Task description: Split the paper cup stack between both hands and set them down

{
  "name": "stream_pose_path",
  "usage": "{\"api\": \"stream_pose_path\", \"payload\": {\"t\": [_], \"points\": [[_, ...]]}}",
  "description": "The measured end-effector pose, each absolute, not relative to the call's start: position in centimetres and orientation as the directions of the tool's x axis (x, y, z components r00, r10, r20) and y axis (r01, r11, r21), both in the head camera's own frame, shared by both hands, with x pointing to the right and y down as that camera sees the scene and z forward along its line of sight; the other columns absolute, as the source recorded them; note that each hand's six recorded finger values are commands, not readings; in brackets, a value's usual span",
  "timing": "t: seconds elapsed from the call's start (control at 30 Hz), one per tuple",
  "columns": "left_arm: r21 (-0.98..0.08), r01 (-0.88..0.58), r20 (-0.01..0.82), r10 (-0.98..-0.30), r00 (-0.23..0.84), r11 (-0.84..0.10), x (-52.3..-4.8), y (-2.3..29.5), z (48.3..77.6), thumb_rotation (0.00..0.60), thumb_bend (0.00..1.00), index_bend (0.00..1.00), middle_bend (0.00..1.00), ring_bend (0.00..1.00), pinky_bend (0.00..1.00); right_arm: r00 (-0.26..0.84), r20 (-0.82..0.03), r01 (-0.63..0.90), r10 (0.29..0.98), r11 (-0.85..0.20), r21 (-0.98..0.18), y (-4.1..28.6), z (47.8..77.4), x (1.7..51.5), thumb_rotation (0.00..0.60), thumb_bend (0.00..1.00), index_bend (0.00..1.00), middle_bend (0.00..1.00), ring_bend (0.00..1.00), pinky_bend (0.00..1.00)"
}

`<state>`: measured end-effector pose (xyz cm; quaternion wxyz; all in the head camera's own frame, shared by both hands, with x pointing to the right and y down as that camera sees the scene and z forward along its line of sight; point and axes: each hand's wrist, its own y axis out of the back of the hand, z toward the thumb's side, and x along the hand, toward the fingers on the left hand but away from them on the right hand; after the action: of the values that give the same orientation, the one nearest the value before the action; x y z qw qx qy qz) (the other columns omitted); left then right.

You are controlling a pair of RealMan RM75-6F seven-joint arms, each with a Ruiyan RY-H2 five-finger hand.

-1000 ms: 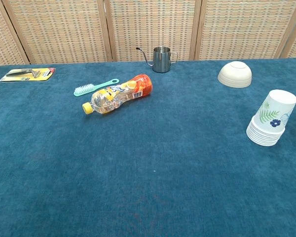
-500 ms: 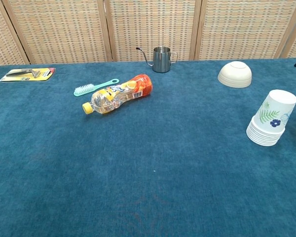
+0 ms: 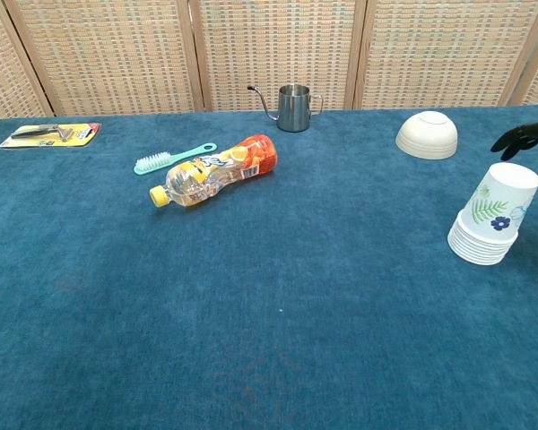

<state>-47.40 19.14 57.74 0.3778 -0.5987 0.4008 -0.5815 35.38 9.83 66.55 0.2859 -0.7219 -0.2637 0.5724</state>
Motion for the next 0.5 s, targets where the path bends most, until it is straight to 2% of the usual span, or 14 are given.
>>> {"api": "stream_pose_path", "payload": {"t": [0.2,0.3,0.4,0.5], "points": [[-0.917,-0.040,0.396,-0.918,-0.001,-0.396,-47.5,19.1,57.8,0.600,0.14,0.00,0.00,0.00,0.00,0.243,-0.671,0.056,0.700,-0.701,-0.711,9.6,67.1,33.8,0.600,0.09,0.19,0.29,0.19,0.36],[-0.917,-0.040,0.397,-0.918,-0.003,-0.397,-47.6,19.0,57.8,0.600,0.14,0.00,0.00,0.00,0.00,0.259,-0.677,0.049,0.689,-0.710,-0.703,9.6,67.4,33.0,0.600,0.11,0.23,0.33,0.22,0.40],[-0.916,-0.041,0.399,-0.917,-0.006,-0.398,-47.7,19.0,57.9,0.600,0.13,0.00,0.00,0.00,0.00,0.264,-0.683,0.042,0.681,-0.715,-0.698,9.6,67.7,32.6,0.600,0.14,0.33,0.38,0.26,0.44],[-0.916,-0.042,0.399,-0.917,-0.007,-0.399,-47.7,19.0,57.9,0.600,0.14,0.00,0.00,0.00,0.00,0.262,-0.686,0.032,0.678,-0.717,-0.696,9.6,68.0,32.4,0.600,0.20,0.45,0.46,0.34,0.52]]}}
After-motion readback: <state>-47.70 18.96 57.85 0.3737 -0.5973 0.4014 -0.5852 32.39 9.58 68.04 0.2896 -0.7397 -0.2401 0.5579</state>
